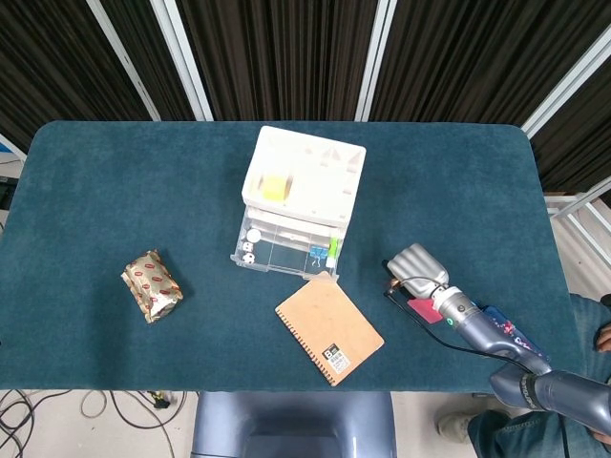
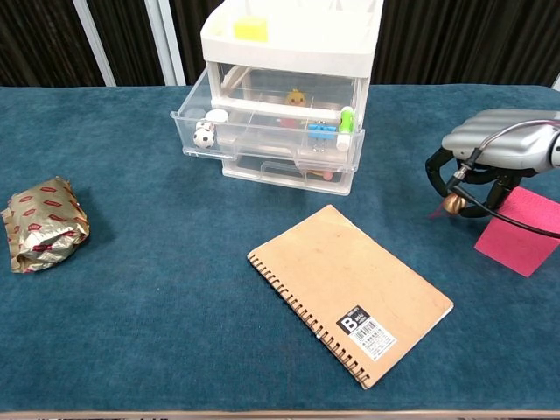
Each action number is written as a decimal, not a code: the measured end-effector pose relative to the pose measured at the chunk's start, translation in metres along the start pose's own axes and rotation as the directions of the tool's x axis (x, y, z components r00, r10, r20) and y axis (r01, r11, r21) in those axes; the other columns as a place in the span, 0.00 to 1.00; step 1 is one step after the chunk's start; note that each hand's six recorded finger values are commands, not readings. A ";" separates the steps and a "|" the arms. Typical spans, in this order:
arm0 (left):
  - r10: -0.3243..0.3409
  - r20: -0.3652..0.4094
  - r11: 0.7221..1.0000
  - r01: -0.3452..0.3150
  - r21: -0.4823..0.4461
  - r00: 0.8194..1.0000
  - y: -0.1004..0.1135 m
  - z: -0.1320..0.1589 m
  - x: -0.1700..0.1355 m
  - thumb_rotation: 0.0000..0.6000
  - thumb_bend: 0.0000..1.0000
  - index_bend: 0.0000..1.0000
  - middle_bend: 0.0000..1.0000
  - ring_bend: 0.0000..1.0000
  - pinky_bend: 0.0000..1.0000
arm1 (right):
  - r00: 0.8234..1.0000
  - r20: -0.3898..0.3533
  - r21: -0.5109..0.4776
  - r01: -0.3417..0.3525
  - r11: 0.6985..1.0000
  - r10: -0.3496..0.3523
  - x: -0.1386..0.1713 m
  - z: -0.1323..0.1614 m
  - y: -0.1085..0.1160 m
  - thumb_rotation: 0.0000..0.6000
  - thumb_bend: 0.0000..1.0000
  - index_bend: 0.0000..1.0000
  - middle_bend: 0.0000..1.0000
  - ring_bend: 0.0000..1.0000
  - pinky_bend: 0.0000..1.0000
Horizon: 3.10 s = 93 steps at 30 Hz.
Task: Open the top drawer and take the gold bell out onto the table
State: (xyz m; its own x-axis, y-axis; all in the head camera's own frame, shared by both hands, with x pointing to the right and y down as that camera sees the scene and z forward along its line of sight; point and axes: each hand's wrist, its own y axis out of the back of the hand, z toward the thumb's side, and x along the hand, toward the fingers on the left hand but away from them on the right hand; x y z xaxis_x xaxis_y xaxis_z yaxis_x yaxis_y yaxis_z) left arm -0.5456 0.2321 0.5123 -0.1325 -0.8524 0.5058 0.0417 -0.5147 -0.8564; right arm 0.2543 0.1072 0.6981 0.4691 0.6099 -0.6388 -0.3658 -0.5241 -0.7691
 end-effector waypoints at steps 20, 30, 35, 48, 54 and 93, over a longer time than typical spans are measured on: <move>-0.005 0.001 1.000 0.005 0.001 1.000 -0.001 0.000 0.000 1.00 0.20 0.10 0.00 0.00 0.00 | 1.000 0.019 0.020 0.002 1.000 -0.002 -0.030 0.015 -0.006 1.00 0.34 0.62 0.98 1.00 1.00; -0.005 0.000 1.000 0.005 0.001 1.000 0.000 0.000 0.000 1.00 0.20 0.10 0.00 0.00 0.00 | 0.999 0.035 0.014 -0.018 1.000 0.017 -0.035 0.013 -0.012 1.00 0.33 0.62 0.98 1.00 1.00; -0.006 0.000 1.000 0.006 0.001 1.000 -0.001 0.000 0.000 1.00 0.20 0.10 0.00 0.00 0.00 | 0.999 0.033 0.026 -0.029 0.999 0.028 -0.034 0.012 -0.015 1.00 0.32 0.62 0.98 1.00 1.00; -0.011 0.002 1.000 0.011 0.005 1.000 -0.001 0.000 0.000 1.00 0.20 0.10 0.00 0.00 0.00 | 0.998 0.030 0.043 -0.053 0.998 0.051 -0.033 0.012 -0.022 1.00 0.27 0.50 0.98 1.00 1.00; -0.012 0.002 1.000 0.012 0.007 1.000 -0.001 0.000 0.000 1.00 0.20 0.10 0.00 0.00 0.00 | 0.998 0.042 0.038 -0.054 0.998 0.053 -0.032 0.011 -0.021 1.00 0.24 0.34 0.98 1.00 1.00; -0.015 0.010 1.000 0.015 0.006 1.000 -0.001 0.004 -0.001 1.00 0.20 0.10 0.00 0.00 0.00 | 0.865 0.459 -0.108 0.280 0.954 -0.202 0.085 -0.100 0.134 1.00 0.23 0.28 0.21 0.40 0.28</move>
State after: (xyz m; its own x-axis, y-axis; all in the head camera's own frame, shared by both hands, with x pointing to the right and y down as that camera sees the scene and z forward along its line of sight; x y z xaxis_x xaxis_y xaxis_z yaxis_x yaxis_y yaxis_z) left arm -0.5420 0.2335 0.5131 -0.1230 -0.8456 0.5194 0.0455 -0.5276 -0.8483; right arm 0.3255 0.0293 0.5434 0.1105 0.9063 -0.4079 -0.1308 -0.3936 -0.9099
